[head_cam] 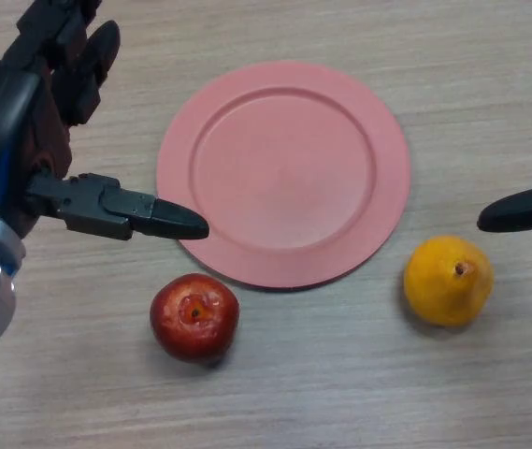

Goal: Pick up the red apple and place it on the plate

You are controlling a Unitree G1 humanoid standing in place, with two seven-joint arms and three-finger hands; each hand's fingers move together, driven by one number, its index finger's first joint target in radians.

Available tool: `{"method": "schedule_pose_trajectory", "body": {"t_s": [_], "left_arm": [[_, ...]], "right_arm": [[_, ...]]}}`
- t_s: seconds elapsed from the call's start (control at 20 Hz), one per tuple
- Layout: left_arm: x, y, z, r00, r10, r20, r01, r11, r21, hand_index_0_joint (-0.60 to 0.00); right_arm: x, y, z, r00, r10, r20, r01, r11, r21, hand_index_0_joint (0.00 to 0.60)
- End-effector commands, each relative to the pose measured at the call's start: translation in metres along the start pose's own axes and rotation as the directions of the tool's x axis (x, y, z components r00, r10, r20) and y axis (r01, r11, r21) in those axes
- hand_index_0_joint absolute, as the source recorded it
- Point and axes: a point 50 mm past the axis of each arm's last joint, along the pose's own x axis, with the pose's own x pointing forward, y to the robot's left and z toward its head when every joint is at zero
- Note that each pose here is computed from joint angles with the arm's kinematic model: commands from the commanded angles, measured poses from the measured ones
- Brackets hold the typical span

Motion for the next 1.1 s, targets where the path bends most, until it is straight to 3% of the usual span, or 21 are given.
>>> {"method": "schedule_pose_trajectory", "body": {"t_s": [0.05,0.35,0.65,0.75,0.9,1.05,1.1], "left_arm": [[-0.007,0.021,0.035,0.978,0.082,0.191,-0.097,0.993,0.069,0.0],[-0.011,0.023,0.031,0.982,0.079,0.173,-0.093,0.993,0.07,0.0],[-0.027,0.026,0.029,0.979,0.112,0.173,-0.121,0.992,0.041,0.0],[-0.038,0.013,0.028,0.979,0.097,0.181,-0.114,0.99,0.084,0.0],[-0.064,-0.005,0.01,0.971,0.172,0.168,-0.171,0.985,-0.018,0.0],[-0.069,-0.009,-0.005,0.956,0.217,0.198,-0.223,0.975,0.007,0.0],[-0.069,-0.011,-0.014,0.958,0.227,0.174,-0.236,0.971,0.033,0.0]], "right_arm": [[-0.003,-0.01,0.035,0.975,-0.069,0.209,0.083,0.995,-0.059,0.0],[-0.006,-0.001,0.038,0.976,-0.064,0.208,0.07,0.997,-0.017,0.0],[-0.014,0.014,0.04,0.972,-0.007,0.235,0.002,1.0,0.024,0.0],[-0.013,0.016,0.039,0.974,-0.001,0.225,-0.007,0.999,0.034,0.0],[-0.013,0.015,0.041,0.975,0.002,0.224,-0.011,0.999,0.038,0.0],[-0.011,0.014,0.039,0.976,0.003,0.216,-0.008,1.0,0.024,0.0],[-0.01,0.016,0.037,0.978,0.01,0.206,-0.014,1.0,0.014,0.0]]}}
